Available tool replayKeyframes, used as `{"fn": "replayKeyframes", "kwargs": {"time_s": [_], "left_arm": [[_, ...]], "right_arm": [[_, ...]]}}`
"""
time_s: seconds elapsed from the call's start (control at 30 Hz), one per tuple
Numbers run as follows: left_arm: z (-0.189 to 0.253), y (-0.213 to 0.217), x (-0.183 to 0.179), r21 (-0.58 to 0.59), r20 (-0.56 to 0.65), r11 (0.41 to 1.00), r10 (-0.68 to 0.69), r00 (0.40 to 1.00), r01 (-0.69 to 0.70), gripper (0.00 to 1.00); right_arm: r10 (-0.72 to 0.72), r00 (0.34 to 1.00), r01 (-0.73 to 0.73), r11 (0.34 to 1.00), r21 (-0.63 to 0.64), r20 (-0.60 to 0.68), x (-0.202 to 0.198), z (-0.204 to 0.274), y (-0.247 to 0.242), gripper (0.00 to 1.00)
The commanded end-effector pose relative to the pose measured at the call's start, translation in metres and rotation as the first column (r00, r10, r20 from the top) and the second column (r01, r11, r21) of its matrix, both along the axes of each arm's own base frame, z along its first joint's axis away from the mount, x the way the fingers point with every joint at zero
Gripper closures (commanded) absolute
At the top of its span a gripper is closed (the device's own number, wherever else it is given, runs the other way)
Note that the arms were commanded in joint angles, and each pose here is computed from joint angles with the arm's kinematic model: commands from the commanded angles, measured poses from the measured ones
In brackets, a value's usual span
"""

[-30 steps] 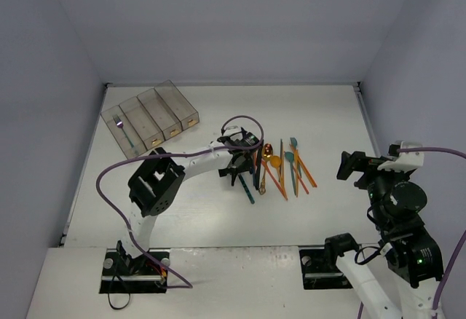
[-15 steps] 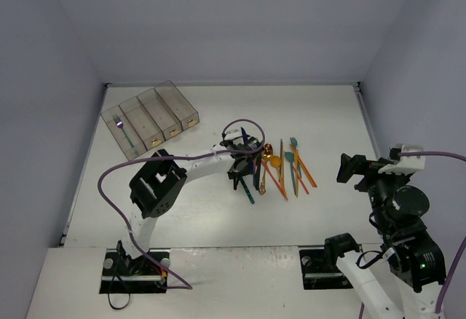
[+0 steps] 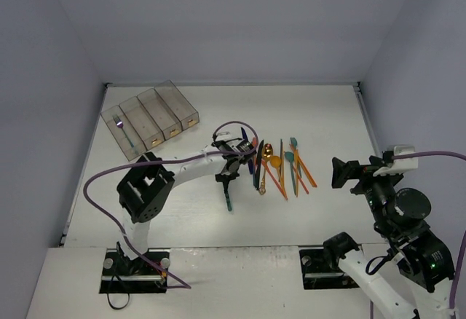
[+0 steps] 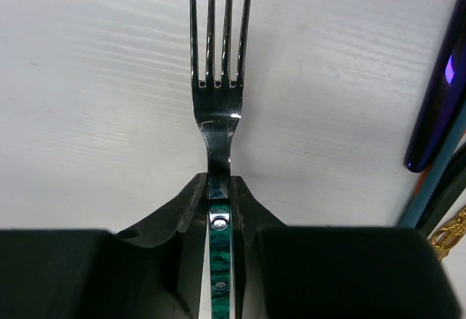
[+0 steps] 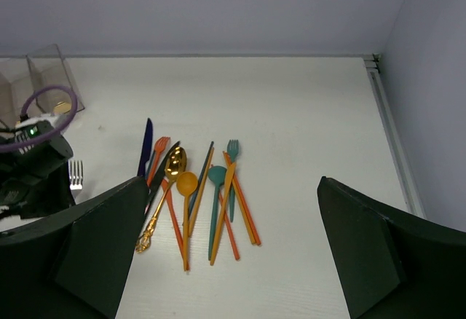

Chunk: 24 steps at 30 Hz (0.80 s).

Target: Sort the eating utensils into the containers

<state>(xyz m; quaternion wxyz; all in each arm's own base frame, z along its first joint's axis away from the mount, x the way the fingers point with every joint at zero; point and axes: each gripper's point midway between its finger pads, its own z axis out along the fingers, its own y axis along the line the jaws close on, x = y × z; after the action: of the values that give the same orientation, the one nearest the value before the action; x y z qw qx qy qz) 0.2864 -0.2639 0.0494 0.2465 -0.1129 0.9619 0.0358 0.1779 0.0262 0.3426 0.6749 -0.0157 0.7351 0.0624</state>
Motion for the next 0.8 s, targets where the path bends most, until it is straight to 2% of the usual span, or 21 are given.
{"fn": "replayKeyframes", "kwargs": {"time_s": [0.0,0.23,0.4,0.53,0.77], "left_arm": [[0.088,0.068,0.034,0.024,0.153,0.998,0.055,0.987,-0.059,1.00],[0.160,0.172,0.068,-0.007,0.247,0.986,0.164,0.955,-0.168,1.00],[0.185,0.246,0.092,-0.001,0.265,0.968,0.241,0.934,-0.250,1.00],[0.189,0.290,0.115,0.011,0.262,0.953,0.290,0.921,-0.303,1.00],[0.157,0.354,0.164,0.011,0.189,0.930,0.359,0.914,-0.368,1.00]], "right_arm": [[0.027,0.998,-0.028,1.000,0.003,0.051,0.004,0.018,0.007,0.00],[0.059,0.997,-0.060,0.998,-0.022,-0.054,0.025,-0.003,0.028,0.00],[0.042,0.991,-0.052,0.996,-0.073,-0.127,0.045,-0.015,0.038,0.00],[0.030,0.984,-0.049,0.993,-0.104,-0.177,0.057,-0.027,0.044,0.00],[0.014,0.968,-0.048,0.990,-0.130,-0.251,0.072,-0.046,0.053,0.00]]}}
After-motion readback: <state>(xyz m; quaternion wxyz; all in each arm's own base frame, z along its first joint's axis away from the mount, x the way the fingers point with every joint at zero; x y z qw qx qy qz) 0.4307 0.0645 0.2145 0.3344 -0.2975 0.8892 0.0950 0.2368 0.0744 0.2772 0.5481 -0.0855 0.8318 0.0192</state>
